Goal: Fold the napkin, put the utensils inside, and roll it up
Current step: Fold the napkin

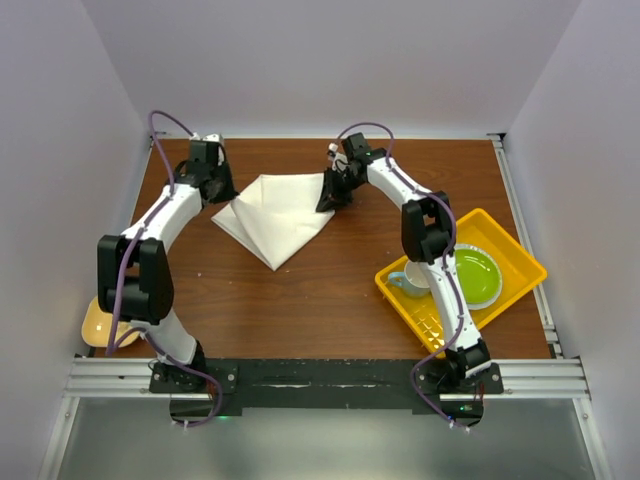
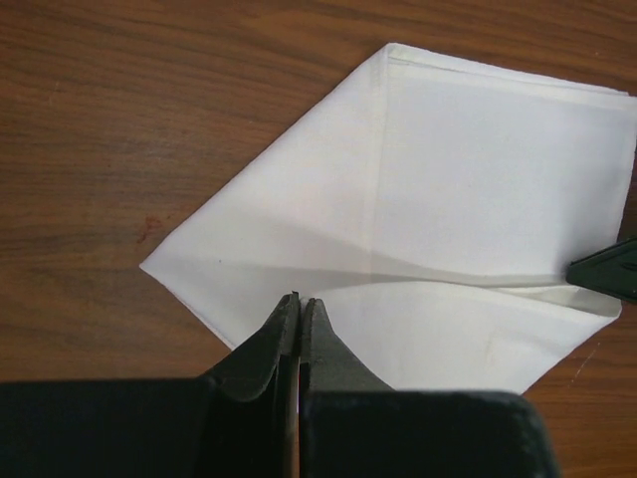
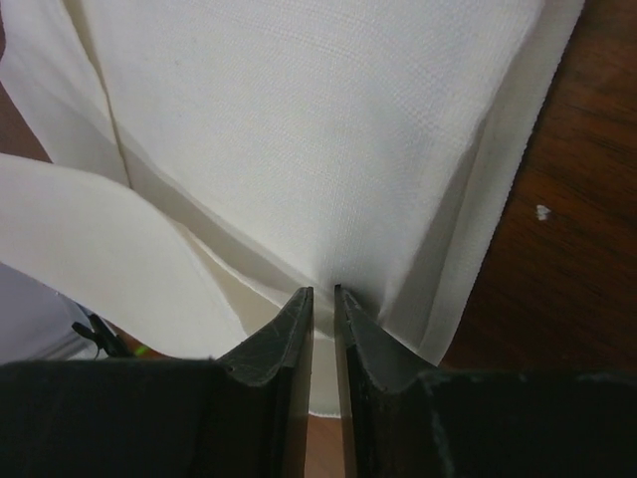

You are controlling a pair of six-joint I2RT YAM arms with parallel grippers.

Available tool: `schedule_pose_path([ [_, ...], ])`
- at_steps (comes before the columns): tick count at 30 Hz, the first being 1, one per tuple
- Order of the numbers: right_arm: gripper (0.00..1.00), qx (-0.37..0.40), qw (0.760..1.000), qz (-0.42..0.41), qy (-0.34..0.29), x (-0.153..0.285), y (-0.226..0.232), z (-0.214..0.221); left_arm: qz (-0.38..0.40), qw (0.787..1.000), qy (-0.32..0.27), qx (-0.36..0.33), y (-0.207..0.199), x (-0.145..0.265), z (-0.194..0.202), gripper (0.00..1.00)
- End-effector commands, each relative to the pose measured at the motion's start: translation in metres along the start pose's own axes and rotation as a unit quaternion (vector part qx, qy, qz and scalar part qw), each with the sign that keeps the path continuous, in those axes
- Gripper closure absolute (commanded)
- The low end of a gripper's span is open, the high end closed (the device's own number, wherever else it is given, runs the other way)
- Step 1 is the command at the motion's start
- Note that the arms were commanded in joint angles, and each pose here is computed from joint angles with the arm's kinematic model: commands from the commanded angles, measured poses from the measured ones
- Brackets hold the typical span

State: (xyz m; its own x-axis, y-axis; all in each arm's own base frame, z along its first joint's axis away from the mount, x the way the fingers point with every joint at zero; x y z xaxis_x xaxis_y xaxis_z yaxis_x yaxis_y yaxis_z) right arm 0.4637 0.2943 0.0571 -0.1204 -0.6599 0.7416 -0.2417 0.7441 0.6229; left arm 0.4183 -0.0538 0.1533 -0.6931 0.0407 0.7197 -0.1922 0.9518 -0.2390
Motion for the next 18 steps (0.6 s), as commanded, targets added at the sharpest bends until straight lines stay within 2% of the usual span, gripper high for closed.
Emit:
schedule_pose_path([
  [1,0.82,0.010,1.000,-0.010,-0.001,0.034,0.018,0.000,0.018,0.999,-0.029,0.008,-0.006,0.008,-0.007,1.00],
  [6,0.83,-0.003,1.000,-0.005,0.004,0.043,0.005,0.003,0.008,1.000,-0.025,-0.005,0.003,0.001,0.000,1.00],
  [18,0.86,-0.004,1.000,-0.015,0.017,0.048,0.003,0.009,0.010,0.998,-0.057,-0.013,0.020,-0.011,-0.001,1.00],
])
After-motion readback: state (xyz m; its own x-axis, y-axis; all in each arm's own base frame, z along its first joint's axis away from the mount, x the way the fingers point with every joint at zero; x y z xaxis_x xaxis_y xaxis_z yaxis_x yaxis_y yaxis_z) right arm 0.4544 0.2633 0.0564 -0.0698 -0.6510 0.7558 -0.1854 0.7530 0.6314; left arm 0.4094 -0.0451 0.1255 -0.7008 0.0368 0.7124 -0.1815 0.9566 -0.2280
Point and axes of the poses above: each gripper's point midway between its finger pads, its own x axis back along the fingers, its own y axis along the line the jaws close on, z = x × y, the point moved 4 cm from there along x, back along the fingers, and after that the axes turned 3 degrees about x, right-handed, at the moved point
